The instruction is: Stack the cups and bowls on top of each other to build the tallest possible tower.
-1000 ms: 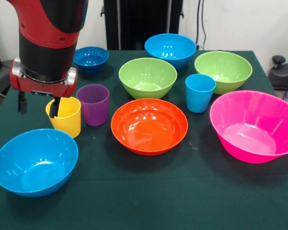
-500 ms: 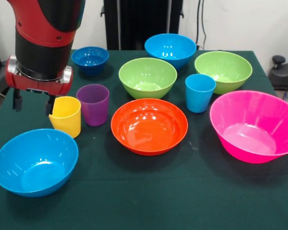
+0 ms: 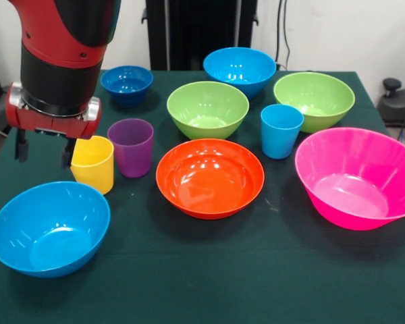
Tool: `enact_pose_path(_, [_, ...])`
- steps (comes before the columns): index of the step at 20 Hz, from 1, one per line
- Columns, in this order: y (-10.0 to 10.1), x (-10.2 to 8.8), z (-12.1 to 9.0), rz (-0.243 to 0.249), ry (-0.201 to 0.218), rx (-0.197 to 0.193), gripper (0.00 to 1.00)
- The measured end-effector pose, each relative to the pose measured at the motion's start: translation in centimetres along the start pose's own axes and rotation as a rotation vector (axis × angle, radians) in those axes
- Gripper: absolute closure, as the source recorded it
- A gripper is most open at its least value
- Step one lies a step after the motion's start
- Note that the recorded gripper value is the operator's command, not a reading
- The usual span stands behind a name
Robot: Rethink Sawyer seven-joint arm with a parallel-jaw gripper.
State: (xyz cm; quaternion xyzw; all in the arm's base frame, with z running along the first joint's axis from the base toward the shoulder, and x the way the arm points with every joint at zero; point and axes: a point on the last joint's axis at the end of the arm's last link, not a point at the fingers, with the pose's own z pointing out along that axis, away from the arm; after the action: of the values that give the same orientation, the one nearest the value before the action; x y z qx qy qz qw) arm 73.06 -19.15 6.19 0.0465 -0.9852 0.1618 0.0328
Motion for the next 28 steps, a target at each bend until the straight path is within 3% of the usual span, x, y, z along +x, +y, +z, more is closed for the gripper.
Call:
enact_pose_path(12, [0.4,0.0,0.6,0.012,-0.024,-0.024,0.00])
enact_pose_path(28, [2.0,0.4,1.9,0.021,-0.005,-0.071,0.00])
